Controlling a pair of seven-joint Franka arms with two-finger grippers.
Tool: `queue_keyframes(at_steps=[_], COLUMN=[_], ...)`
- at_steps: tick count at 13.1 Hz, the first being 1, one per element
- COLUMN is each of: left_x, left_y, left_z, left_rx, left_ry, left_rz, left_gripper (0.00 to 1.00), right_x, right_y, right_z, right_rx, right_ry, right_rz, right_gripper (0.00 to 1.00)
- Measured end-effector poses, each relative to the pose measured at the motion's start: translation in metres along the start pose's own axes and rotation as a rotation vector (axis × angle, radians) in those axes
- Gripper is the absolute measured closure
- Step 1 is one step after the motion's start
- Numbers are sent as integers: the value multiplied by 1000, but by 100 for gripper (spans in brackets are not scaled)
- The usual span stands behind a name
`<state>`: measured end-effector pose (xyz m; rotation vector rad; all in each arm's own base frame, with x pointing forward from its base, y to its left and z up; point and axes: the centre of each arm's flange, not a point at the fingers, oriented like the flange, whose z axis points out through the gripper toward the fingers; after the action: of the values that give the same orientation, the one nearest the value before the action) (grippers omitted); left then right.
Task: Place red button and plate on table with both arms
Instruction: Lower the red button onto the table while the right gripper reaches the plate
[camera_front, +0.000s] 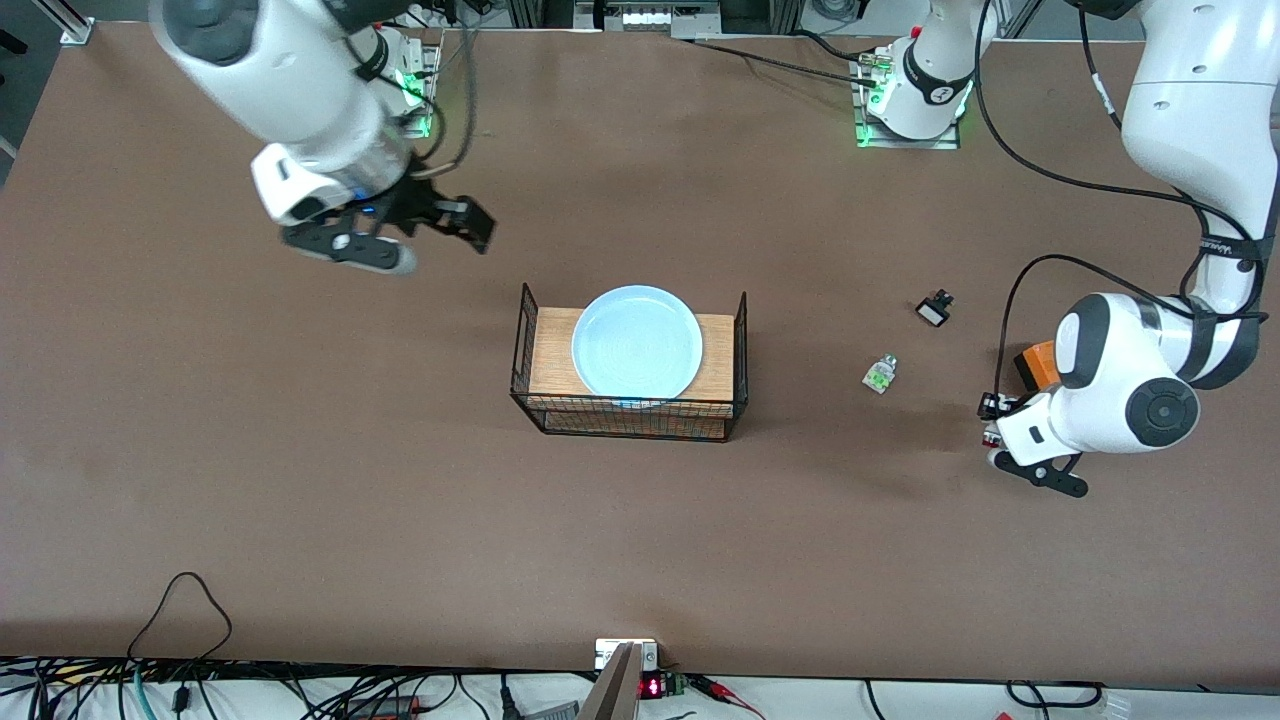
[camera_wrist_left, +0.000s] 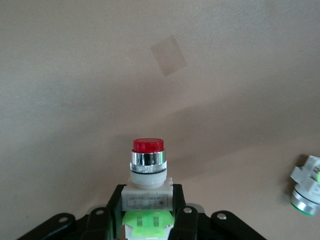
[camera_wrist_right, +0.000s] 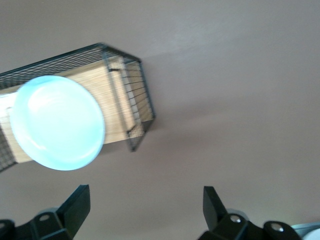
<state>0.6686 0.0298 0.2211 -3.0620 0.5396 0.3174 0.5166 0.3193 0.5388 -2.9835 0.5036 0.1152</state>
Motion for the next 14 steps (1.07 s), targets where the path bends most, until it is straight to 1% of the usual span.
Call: queue_keyframes(at_steps=[3,5,6,7,9,10,11,12,14], left_x=[5,4,4,3,0,-1,-3,-6,-16], left_y=[1,4,4,5,12,19,25,33,52], left_z=[25,38,39,38,22,3,-21,-49,-110], left_rx=[-2,-7,-7,-10,-19,-19,-13,-4,20], left_ry=[36,41,40,32,-9,-20,-18,-14,-1], left_rz=[14,19,20,21,31,40,49,58,80], left_gripper=[59,59,54,44,24,13,4,0,0], right_x=[-16,-29,-38,-43,-40,-34,-26,-18,-7], right_y=[-36,-62,-75,-85,-94,-95,-94,-93,-92], right_z=[41,65,77,87,109,121,133,144,156], right_rx=[-8,12,28,42,55,55,51,49,57], right_ry=[1,16,24,30,38,43,47,53,75], right_rz=[171,302,354,392,442,457,470,480,487], right_gripper=[0,0,0,0,0,0,0,0,0])
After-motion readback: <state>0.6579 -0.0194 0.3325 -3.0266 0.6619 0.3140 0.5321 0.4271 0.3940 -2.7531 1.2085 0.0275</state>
